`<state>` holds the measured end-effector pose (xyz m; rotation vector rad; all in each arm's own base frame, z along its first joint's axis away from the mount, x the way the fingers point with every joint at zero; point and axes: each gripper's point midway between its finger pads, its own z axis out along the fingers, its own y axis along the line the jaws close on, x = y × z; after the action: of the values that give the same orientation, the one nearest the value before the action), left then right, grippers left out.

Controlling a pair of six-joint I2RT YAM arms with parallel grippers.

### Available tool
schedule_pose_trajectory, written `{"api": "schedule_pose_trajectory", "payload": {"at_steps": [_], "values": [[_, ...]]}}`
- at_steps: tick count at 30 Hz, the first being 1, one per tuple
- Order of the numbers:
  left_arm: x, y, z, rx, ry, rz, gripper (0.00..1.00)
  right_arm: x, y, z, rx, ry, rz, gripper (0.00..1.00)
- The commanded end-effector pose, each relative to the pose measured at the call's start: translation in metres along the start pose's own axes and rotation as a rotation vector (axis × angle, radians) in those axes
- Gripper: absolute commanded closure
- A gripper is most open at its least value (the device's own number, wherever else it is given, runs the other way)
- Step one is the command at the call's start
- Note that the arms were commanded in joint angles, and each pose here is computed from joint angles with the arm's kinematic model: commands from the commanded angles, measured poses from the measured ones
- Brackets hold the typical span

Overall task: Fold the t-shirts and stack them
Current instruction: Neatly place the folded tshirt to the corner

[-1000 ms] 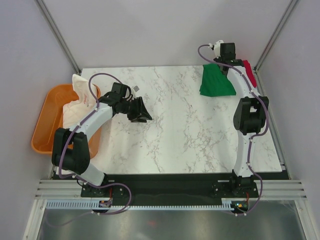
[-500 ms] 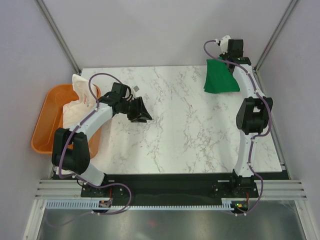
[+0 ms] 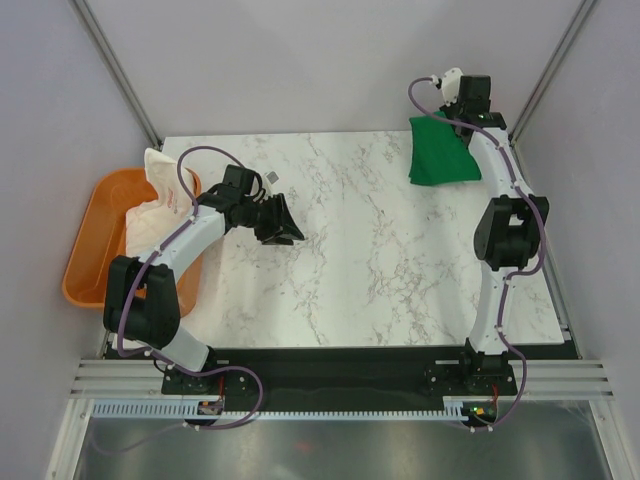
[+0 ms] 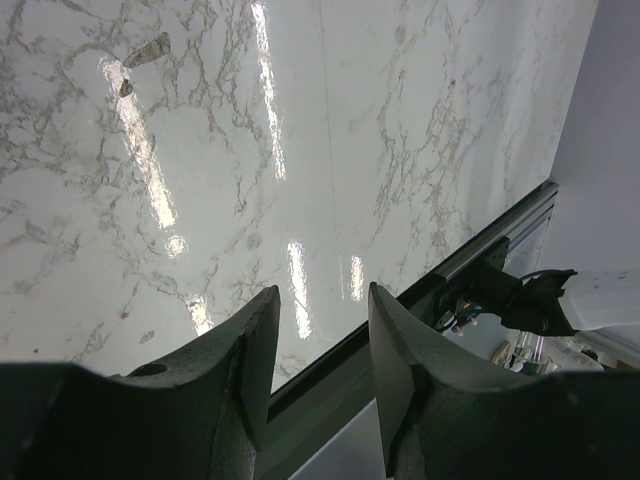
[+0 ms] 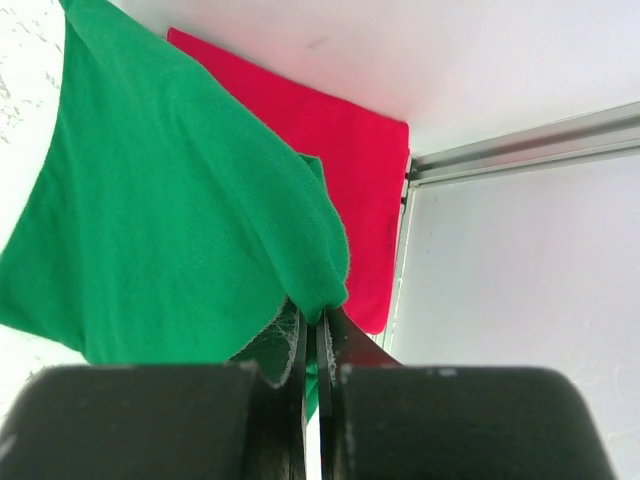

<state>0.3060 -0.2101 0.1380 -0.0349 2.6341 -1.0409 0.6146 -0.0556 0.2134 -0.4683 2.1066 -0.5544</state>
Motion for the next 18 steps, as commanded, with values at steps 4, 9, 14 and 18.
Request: {"api": "schedule_pose_trajectory", "payload": {"at_steps": [4,9,14,18], "values": [[0.001,-0.011,-0.01,0.032,-0.02,0.056,0.52,-0.057,-0.049,-0.066,0.07,-0.16,0.038,1.0],[0.001,-0.012,-0.011,0.037,-0.02,0.056,0.52,-0.058,-0.055,-0.075,0.085,-0.165,0.025,1.0],[0.001,-0.012,-0.011,0.036,-0.022,0.058,0.52,-0.048,-0.066,-0.059,0.079,-0.156,0.049,1.0],[0.001,-0.01,-0.01,0.028,-0.02,0.056,0.52,-0.044,-0.06,-0.05,0.058,-0.149,0.048,1.0]]}}
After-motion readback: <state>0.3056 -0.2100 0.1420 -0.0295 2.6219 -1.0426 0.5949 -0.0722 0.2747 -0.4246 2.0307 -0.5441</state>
